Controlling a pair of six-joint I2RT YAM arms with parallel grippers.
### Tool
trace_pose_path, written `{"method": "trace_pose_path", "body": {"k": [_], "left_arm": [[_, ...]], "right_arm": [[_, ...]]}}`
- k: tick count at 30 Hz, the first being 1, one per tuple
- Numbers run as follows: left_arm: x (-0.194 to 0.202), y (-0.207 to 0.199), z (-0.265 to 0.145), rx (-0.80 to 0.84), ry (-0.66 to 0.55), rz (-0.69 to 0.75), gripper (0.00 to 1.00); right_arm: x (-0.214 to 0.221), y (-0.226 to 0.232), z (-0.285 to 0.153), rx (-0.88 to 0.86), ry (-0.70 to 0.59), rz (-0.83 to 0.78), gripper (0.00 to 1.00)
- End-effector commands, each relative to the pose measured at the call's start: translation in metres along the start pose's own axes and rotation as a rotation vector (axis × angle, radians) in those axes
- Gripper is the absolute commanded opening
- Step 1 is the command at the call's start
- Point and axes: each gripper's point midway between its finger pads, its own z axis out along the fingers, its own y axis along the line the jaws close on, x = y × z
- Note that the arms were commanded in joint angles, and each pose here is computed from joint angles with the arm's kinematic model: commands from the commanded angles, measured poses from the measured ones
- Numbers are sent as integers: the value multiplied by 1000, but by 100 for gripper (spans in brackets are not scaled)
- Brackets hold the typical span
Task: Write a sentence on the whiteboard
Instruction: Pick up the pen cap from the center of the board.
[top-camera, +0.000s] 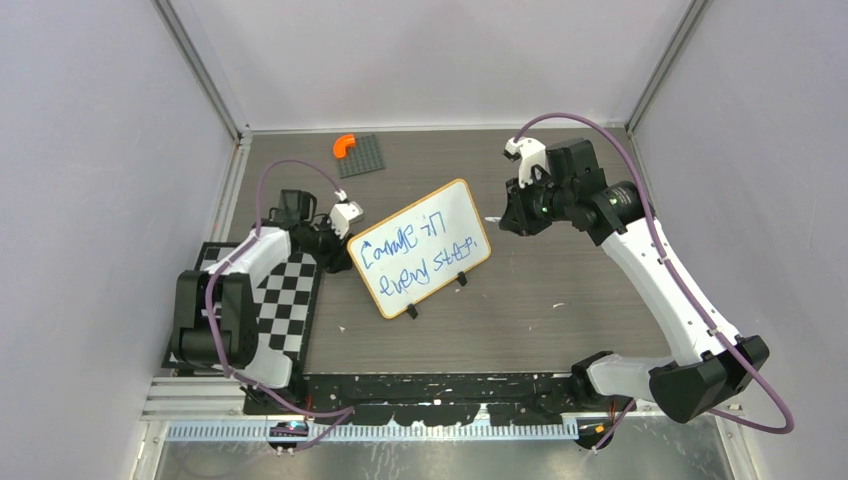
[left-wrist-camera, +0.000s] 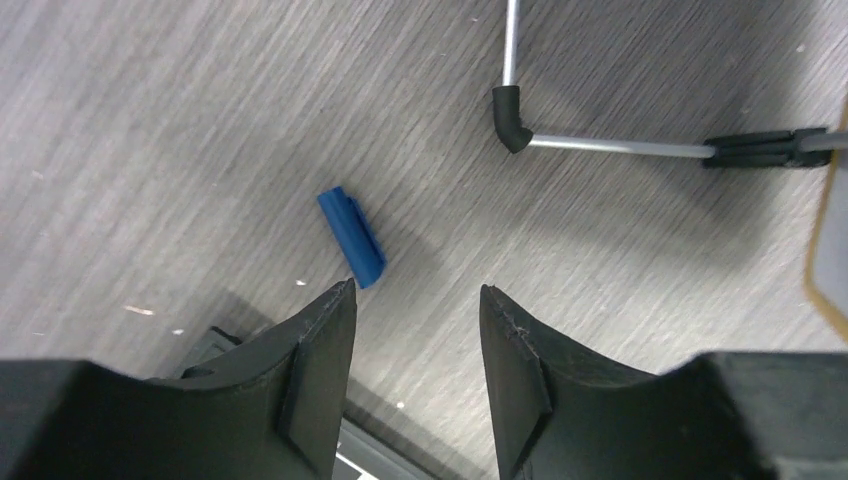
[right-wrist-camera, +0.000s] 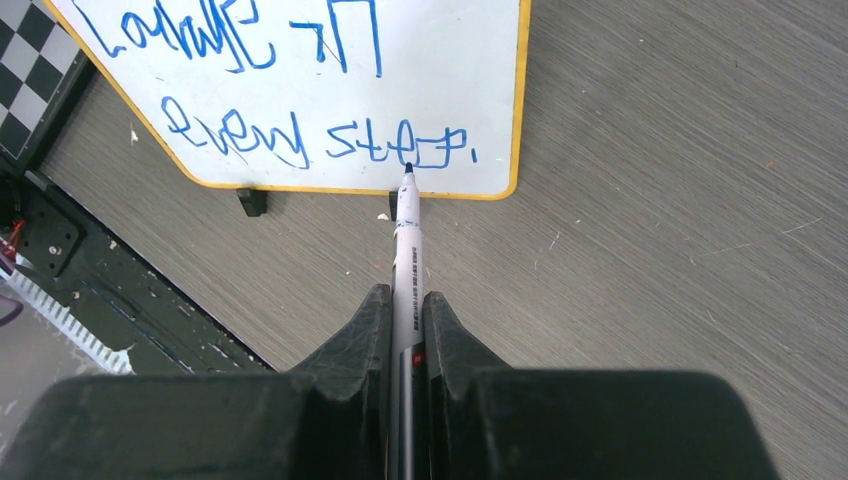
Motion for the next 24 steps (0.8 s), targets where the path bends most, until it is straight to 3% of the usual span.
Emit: {"method": "trace_pose_path", "body": {"k": [1,11,19,24], "left_arm": [[-13,13,-12,-81,-64,247,50],[-13,6,2,-9,-114,446,55],[20,12,22,107,23,648,57],[27,24,35,116,61,652,56]], "right_arm": [[-9,2,-5,-10,-38,2,0],[-9,-1,-3,3,-35,6,0],[-8,-4,0,13,-23,5,0],[-8,-6,2,23,-19,3,0]]}}
